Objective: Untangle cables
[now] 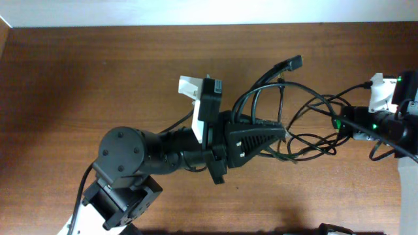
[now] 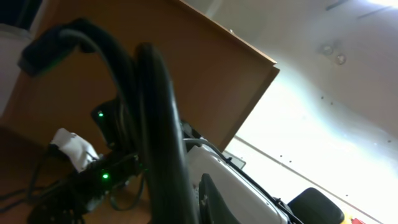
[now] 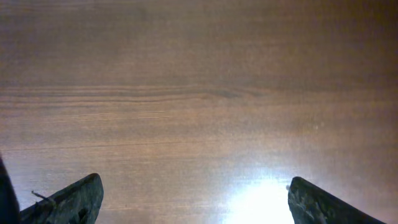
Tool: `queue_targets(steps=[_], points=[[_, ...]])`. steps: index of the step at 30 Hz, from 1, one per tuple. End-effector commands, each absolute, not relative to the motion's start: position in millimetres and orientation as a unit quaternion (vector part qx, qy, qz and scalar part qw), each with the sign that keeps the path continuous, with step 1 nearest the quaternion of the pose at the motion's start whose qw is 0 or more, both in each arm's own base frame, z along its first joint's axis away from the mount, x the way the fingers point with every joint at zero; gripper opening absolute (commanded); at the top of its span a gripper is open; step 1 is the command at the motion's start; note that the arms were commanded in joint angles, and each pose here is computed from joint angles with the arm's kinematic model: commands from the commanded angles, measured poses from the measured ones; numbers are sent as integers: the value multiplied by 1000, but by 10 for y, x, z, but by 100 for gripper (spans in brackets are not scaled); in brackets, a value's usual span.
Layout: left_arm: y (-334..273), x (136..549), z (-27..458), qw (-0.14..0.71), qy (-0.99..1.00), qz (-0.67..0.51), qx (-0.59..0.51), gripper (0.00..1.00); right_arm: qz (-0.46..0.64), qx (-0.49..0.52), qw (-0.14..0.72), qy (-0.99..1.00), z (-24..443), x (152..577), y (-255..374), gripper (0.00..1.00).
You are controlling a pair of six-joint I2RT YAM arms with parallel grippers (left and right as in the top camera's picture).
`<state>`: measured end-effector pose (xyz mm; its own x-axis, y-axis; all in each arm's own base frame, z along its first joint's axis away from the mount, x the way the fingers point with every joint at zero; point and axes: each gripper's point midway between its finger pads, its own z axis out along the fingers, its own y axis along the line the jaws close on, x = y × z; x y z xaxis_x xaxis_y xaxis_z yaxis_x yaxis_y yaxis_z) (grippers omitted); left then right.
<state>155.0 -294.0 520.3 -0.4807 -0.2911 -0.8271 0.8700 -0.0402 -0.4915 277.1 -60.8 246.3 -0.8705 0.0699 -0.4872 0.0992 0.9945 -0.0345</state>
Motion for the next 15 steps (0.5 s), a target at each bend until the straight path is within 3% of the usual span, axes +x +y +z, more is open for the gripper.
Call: queue_targets(steps=[1, 4, 15], points=[[-2689, 1372, 5447, 469, 502, -664, 295, 0, -37, 86, 253, 963, 2489, 2760, -787, 96], [-2539, 1427, 5441, 495, 510, -640, 291, 0, -7, 95, 260, 961, 2496, 2765, -774, 100], [-2022, 1924, 5130, 536, 606, -551, 206, 0, 35, 96, 265, 959, 2506, 2768, -687, 99]])
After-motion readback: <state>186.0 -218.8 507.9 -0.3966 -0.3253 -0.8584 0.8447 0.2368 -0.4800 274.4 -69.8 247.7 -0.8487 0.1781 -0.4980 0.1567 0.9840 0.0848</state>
